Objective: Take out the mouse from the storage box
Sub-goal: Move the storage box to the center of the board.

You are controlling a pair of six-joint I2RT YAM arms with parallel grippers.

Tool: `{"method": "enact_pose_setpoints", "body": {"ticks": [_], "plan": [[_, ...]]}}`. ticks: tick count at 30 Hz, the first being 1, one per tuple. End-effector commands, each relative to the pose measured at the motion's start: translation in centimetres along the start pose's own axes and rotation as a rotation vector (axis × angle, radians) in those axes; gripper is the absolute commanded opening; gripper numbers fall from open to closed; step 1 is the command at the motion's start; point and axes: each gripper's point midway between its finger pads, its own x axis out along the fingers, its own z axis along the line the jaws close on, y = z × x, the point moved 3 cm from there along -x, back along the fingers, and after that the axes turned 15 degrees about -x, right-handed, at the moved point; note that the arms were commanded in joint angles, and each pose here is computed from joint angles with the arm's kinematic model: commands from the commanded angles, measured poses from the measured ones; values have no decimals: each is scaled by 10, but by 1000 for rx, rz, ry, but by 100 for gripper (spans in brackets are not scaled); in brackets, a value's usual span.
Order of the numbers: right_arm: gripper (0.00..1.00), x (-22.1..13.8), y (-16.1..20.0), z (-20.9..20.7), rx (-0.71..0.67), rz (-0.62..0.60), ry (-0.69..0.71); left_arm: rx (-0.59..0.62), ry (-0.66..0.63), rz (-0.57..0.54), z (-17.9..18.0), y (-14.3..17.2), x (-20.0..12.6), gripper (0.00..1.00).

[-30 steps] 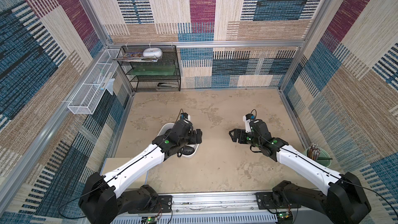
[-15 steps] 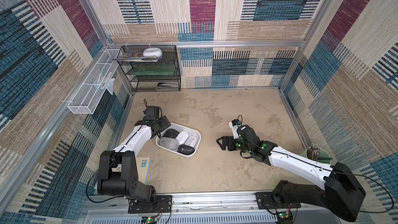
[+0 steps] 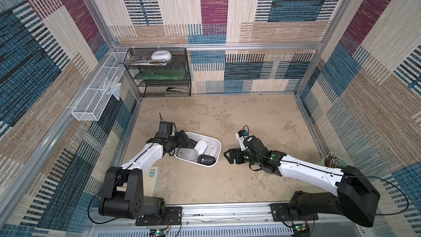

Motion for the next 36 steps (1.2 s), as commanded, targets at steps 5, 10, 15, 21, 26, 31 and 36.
{"method": "enact_pose_setpoints", "body": {"ticks": [5, 10, 15, 21, 26, 31, 36], "plan": [[95, 6, 1, -7, 11, 26, 60, 135, 113, 69, -35, 54, -7, 90], [96, 5, 2, -15, 40, 22, 112, 209, 158, 113, -60, 83, -6, 90], [96, 5, 4, -24, 43, 39, 175, 266, 185, 170, -83, 111, 4, 90], [97, -7, 8, -38, 48, 41, 249, 340, 219, 227, -109, 147, 11, 89], [97, -19, 15, -46, 65, 35, 255, 386, 237, 258, -123, 167, 15, 89], [97, -30, 21, -57, 30, 40, 315, 386, 120, 173, -110, 154, 17, 90], [97, -44, 8, -54, -121, 33, 320, 424, 21, 101, -92, 137, 5, 91]]}}
